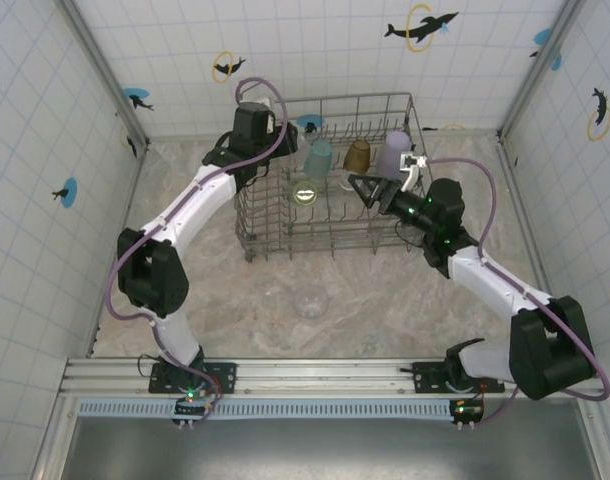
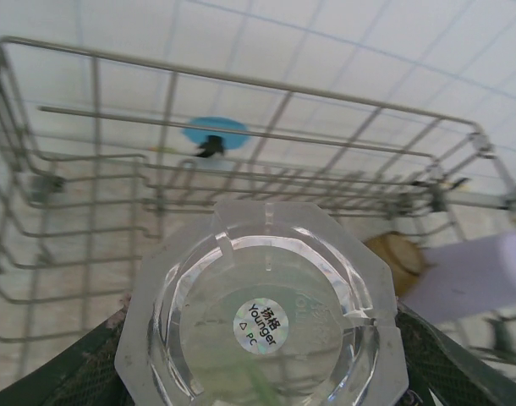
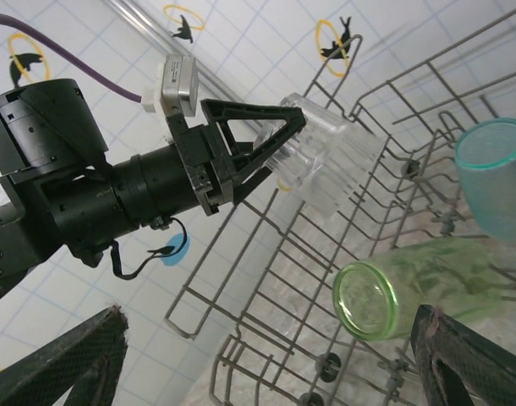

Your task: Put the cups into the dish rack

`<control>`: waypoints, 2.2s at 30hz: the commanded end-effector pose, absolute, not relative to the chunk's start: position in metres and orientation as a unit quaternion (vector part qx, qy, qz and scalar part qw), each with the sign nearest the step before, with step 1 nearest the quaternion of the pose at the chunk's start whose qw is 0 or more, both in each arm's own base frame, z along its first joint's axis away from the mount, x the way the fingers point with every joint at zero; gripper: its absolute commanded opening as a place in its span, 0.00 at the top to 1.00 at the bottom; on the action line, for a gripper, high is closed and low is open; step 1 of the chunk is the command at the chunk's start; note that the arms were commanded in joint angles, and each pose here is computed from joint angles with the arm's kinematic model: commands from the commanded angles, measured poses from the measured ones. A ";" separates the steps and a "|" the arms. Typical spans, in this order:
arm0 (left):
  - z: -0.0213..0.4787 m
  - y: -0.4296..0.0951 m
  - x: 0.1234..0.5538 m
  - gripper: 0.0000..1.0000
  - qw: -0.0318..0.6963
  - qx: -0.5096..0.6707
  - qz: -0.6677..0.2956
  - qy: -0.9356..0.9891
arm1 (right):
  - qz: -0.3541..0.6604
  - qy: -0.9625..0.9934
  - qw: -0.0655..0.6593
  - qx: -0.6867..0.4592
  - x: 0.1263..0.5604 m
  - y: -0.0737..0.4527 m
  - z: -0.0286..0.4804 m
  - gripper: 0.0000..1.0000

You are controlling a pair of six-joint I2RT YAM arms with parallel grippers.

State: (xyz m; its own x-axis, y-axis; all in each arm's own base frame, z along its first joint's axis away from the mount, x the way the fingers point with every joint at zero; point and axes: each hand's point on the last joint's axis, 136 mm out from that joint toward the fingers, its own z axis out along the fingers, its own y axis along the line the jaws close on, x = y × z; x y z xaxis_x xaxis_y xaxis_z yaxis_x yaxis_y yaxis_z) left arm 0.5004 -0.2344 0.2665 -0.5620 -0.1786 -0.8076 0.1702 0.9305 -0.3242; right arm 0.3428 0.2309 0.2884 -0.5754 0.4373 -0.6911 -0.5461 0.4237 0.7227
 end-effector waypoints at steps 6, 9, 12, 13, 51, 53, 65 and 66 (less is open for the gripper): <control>0.240 -0.174 0.550 1.00 0.468 -0.037 -0.033 0.882 | 0.508 0.723 0.466 -0.037 0.336 0.218 0.279 0.02; 0.233 -0.169 0.560 1.00 0.466 -0.036 -0.008 0.884 | 0.503 0.727 0.467 -0.036 0.334 0.214 0.277 0.00; 0.226 -0.161 0.567 1.00 0.467 -0.038 0.025 0.883 | 0.498 0.729 0.469 -0.034 0.333 0.211 0.276 0.00; 0.223 -0.157 0.569 1.00 0.466 -0.028 0.044 0.883 | 0.497 0.729 0.469 -0.034 0.332 0.210 0.276 0.00; 0.156 -0.154 0.587 0.41 0.445 -0.086 0.052 0.890 | 0.486 0.725 0.488 -0.018 0.330 0.190 0.286 0.00; 0.163 -0.155 0.586 0.36 0.454 -0.093 0.040 0.885 | 0.486 0.725 0.488 -0.017 0.331 0.189 0.286 0.00; 0.186 -0.163 0.587 0.11 0.475 -0.106 -0.004 0.873 | 0.487 0.726 0.486 -0.015 0.331 0.189 0.285 0.00; 0.190 -0.165 0.587 0.09 0.478 -0.107 -0.008 0.872 | 0.487 0.726 0.484 -0.015 0.331 0.190 0.285 0.00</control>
